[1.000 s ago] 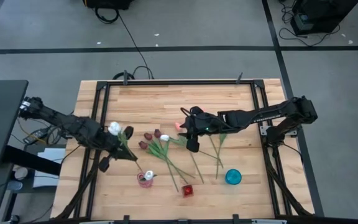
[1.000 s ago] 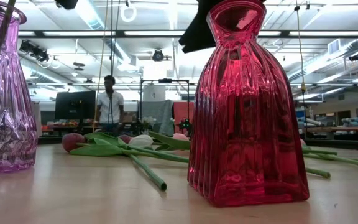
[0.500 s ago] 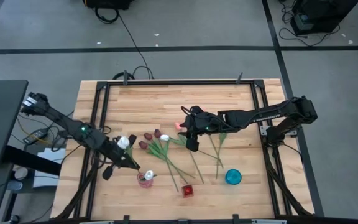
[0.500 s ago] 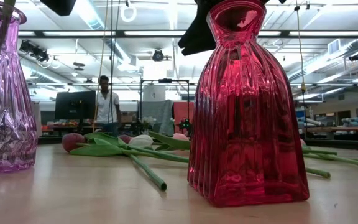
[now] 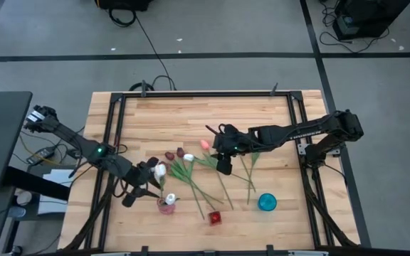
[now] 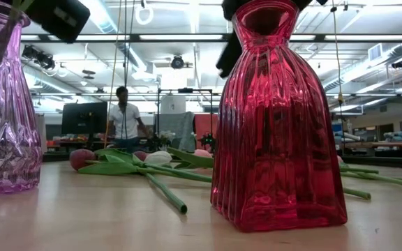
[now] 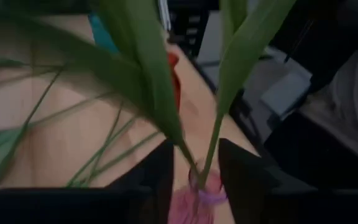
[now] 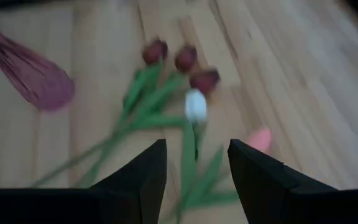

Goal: Sort flowers into vase by color
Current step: Put the right white flower into the pink vase, then put the middle pink flower into the red vase

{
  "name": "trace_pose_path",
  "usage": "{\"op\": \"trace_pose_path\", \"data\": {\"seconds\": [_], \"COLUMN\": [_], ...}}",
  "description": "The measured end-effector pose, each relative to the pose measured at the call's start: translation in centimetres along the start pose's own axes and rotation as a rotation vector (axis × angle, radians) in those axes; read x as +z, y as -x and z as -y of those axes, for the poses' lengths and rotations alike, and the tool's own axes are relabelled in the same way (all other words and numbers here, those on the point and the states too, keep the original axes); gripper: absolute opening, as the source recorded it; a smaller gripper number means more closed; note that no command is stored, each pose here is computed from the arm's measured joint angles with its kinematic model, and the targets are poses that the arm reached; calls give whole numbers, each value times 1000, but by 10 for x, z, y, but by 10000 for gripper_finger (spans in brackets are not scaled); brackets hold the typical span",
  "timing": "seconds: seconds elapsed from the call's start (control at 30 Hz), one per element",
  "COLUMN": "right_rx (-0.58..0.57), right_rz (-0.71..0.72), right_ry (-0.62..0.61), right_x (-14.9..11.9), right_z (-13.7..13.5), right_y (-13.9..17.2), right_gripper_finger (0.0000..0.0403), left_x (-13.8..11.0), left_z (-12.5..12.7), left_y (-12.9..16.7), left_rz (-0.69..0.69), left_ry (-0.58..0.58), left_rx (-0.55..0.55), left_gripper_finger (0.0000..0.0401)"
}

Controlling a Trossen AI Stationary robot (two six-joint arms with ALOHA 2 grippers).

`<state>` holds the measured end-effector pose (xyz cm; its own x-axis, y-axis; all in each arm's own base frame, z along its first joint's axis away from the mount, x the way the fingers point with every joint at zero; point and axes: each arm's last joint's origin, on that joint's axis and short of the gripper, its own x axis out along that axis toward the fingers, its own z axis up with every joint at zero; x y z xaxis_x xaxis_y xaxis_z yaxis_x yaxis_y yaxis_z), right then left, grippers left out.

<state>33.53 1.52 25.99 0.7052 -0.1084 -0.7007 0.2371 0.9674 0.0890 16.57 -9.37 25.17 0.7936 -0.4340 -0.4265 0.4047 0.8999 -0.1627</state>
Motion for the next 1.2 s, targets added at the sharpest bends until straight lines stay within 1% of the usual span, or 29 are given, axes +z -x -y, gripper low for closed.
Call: {"op": "trace_pose_path", "data": {"seconds": [0.07, 0.17, 0.37, 0.53, 0.63, 0.73, 0.8, 0.9, 1.03, 1.13, 1.2], "right_rx": [-9, -37, -164, -251, -299, -319, -332, -356, -375, -354, -337], "right_rz": [-43, -126, -308, -475, -560, -639, -677, -729, -786, -806, -812], "right_ry": [-25, -67, -202, -284, -321, -371, -402, -419, -412, -415, -419], "right_x": [-4, -10, -25, -42, -52, -62, -67, -74, -82, -84, -85], "right_z": [3, 11, 37, 54, 63, 69, 72, 73, 73, 72, 71], "right_y": [0, -2, -14, -31, -44, -56, -62, -68, -75, -80, -81], "right_gripper_finger": [192, 193, 185, 174, 169, 167, 167, 167, 166, 159, 145], "left_x": [-3, -4, -6, -12, -14, -12, -11, -11, -11, -12, -13], "left_z": [-1, -1, -3, -7, -9, -11, -12, -12, -12, -13, -13], "left_y": [2, 8, 27, 43, 52, 59, 63, 67, 68, 68, 68], "left_rz": [-31, -37, -25, -51, -30, 20, 46, 63, 69, 62, 52], "left_ry": [-1, -1, 0, 30, 45, 51, 60, 77, 85, 95, 100], "left_rx": [6, 16, 66, 152, 212, 280, 306, 307, 310, 312, 314], "left_gripper_finger": [163, 176, 176, 176, 176, 177, 177, 177, 177, 177, 177]}}
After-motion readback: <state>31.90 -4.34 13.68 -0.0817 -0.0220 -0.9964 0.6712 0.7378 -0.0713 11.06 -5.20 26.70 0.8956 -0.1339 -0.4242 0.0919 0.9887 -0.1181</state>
